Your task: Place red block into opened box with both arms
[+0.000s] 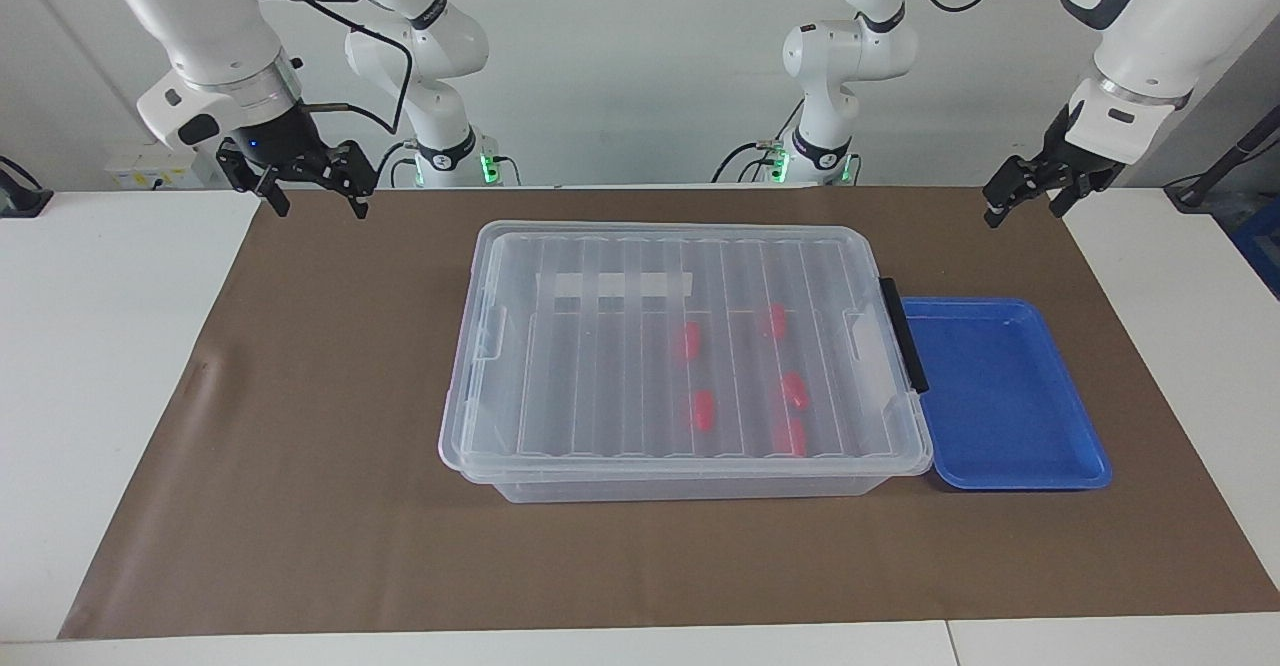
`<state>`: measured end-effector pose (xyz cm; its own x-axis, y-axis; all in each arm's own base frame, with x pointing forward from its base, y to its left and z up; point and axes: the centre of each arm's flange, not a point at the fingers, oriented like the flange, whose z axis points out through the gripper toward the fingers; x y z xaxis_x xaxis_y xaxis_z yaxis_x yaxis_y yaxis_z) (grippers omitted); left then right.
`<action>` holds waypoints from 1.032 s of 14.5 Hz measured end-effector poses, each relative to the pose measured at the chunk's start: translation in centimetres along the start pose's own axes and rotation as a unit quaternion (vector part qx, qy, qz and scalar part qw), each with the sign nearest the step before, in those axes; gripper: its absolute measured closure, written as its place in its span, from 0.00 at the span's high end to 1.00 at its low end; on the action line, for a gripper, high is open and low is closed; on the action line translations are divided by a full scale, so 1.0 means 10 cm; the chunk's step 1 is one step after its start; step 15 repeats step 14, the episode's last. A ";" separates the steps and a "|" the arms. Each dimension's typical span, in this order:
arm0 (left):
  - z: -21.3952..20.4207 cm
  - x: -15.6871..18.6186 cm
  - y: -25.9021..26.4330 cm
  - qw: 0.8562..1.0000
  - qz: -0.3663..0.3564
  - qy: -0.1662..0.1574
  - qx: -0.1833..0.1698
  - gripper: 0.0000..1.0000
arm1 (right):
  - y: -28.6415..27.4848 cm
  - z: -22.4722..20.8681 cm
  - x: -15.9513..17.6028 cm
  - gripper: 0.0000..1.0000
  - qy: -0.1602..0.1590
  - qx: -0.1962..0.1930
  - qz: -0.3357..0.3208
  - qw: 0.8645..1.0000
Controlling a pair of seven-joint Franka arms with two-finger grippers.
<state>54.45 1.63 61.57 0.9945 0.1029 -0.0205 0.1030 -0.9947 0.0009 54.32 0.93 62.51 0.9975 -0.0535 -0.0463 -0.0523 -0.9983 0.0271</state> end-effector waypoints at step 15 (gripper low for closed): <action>0.00 0.00 0.00 1.000 0.000 0.000 0.000 1.00 | 0.00 0.00 -0.01 1.00 -0.004 0.000 0.000 1.000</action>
